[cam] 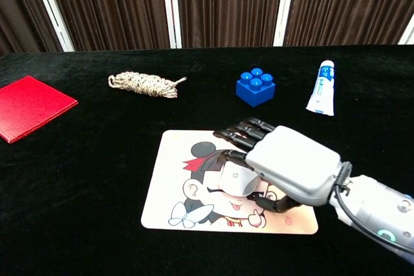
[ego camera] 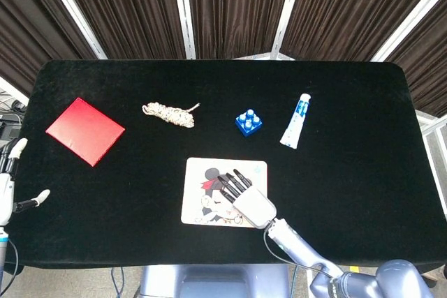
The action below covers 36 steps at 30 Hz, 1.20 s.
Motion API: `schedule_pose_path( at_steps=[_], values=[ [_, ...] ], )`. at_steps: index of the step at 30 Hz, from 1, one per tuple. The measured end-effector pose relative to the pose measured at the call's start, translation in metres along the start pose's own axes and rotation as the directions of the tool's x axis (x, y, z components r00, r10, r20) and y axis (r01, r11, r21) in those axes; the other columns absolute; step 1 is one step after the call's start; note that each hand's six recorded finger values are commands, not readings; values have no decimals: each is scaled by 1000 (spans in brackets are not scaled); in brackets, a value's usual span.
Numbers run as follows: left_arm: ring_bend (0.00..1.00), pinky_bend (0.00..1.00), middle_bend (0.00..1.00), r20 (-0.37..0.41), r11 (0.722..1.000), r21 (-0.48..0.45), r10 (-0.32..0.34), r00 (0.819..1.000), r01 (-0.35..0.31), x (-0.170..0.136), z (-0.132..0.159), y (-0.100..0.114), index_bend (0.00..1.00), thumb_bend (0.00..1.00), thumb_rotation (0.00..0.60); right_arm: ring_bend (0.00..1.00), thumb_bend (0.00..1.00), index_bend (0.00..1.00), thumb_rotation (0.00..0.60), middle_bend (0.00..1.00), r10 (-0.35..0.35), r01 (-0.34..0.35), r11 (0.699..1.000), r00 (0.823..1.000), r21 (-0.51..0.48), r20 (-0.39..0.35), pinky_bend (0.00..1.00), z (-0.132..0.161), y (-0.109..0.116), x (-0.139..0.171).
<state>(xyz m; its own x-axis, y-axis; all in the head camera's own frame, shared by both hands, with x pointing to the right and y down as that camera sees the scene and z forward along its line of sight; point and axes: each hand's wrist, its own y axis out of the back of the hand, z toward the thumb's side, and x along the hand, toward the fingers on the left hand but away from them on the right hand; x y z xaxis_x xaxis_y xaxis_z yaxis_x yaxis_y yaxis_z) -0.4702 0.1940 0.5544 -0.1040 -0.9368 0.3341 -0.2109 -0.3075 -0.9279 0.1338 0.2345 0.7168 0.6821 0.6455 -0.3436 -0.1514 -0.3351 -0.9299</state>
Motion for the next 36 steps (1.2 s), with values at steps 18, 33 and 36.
schedule_pose_path(
  at_steps=[18, 33, 36],
  values=[
    [0, 0, 0, 19, 1000, -3, 3, 1000, -3, -4, 4, 2, 0, 124, 600, 0, 1, 163, 600, 0, -47, 29, 997, 970, 77, 241, 0, -74, 33, 40],
    [0, 0, 0, 53, 1000, 18, -20, 998, 19, -7, 12, -10, 0, 124, 600, 0, 0, 140, 600, 0, -36, 129, 981, 851, -143, 524, 0, -154, 41, 115],
    [0, 0, 0, 60, 999, 22, -27, 998, 26, -8, 13, -13, 0, 124, 600, 0, 0, 128, 600, 0, -9, 147, 971, 815, -190, 580, 0, -169, 40, 142]
  ],
)
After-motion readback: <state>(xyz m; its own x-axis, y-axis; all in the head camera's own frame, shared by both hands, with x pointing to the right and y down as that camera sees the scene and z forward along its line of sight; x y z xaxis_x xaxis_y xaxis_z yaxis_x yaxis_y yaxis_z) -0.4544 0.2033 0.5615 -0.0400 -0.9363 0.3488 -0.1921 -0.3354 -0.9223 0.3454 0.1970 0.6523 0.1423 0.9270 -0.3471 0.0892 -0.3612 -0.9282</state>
